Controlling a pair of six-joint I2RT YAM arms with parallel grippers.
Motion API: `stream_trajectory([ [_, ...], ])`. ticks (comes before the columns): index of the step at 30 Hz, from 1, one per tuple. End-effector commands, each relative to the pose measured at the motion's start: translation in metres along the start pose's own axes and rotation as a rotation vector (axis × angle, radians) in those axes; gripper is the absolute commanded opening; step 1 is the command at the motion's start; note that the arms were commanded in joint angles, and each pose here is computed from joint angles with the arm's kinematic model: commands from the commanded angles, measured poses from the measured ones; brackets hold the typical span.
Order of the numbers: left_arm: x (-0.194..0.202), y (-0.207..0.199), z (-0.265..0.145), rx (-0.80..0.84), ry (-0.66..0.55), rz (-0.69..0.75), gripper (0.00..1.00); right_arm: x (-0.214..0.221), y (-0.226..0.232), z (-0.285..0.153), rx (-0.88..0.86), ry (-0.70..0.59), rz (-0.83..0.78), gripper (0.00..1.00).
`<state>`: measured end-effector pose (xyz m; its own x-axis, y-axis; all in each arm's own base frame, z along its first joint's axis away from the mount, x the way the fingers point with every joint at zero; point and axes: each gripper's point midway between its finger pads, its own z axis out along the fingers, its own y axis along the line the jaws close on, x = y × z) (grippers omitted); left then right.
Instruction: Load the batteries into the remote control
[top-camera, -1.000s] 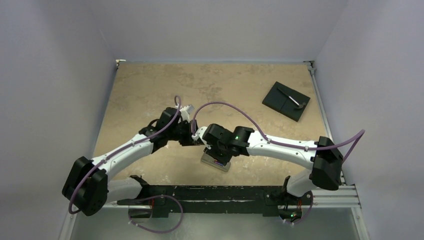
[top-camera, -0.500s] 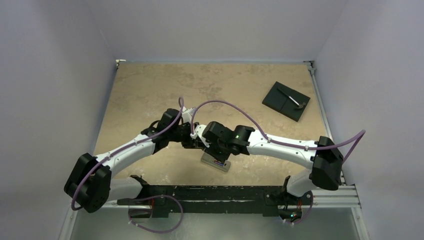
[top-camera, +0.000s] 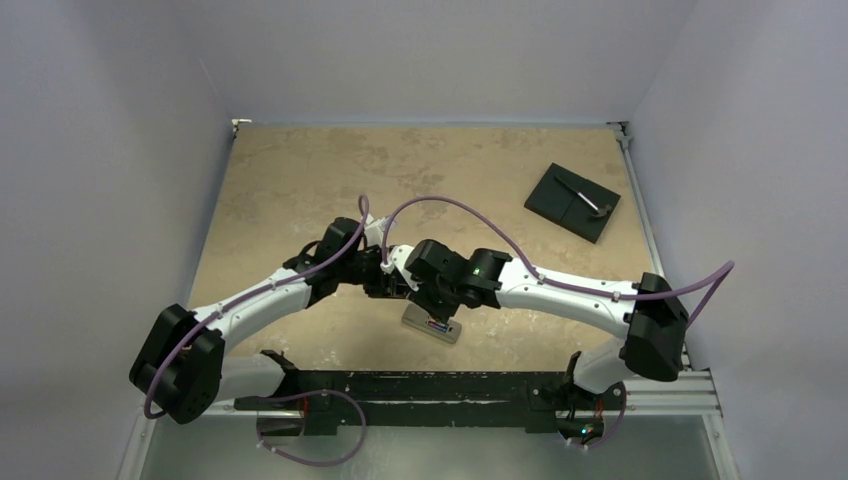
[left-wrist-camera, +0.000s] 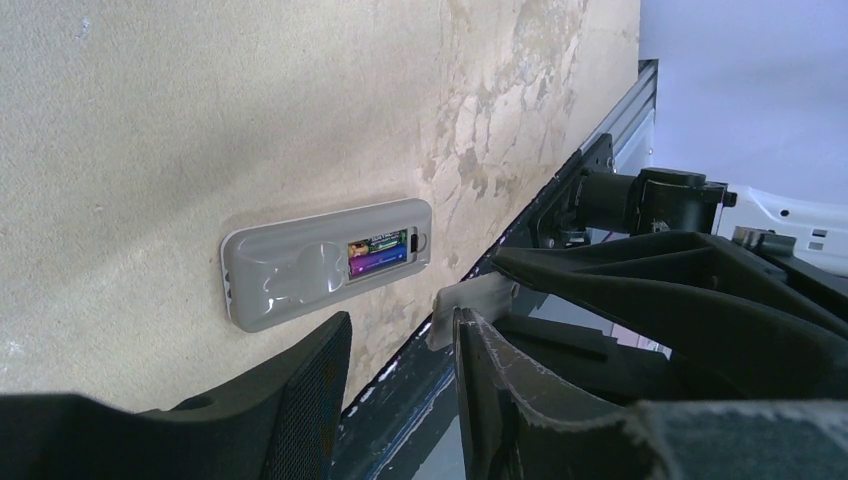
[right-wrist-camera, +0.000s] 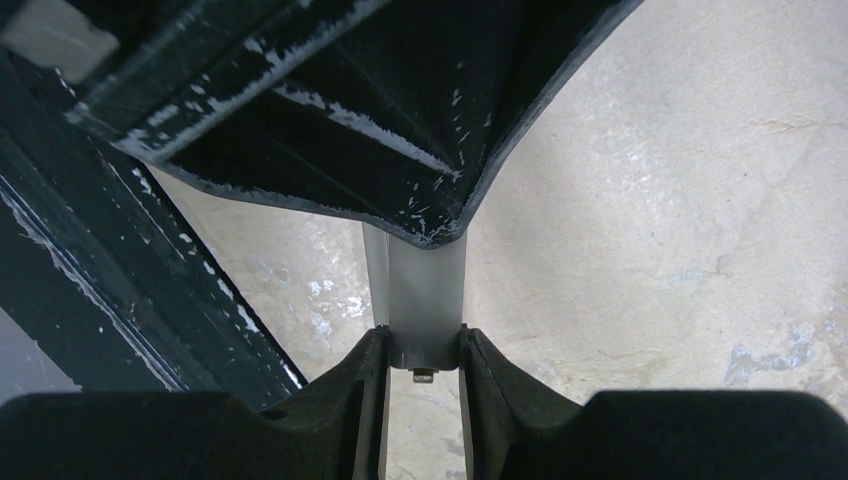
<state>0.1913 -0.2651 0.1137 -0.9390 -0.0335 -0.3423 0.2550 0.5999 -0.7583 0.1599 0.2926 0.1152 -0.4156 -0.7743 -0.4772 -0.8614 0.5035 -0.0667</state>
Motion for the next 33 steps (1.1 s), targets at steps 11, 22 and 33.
stream_trajectory([
  [11, 0.0, -0.001, 0.004, 0.031, 0.009, 0.02, 0.41, -0.044, -0.008, -0.041, 0.013, -0.208, 0.03, 0.0],
  [22, -0.016, -0.008, -0.003, 0.0, -0.038, 0.042, 0.42, -0.021, -0.005, -0.026, 0.004, -0.118, 0.025, 0.0],
  [33, -0.034, 0.02, -0.016, -0.215, -0.14, 0.023, 0.42, 0.005, -0.004, -0.013, -0.005, -0.032, -0.004, 0.0],
])
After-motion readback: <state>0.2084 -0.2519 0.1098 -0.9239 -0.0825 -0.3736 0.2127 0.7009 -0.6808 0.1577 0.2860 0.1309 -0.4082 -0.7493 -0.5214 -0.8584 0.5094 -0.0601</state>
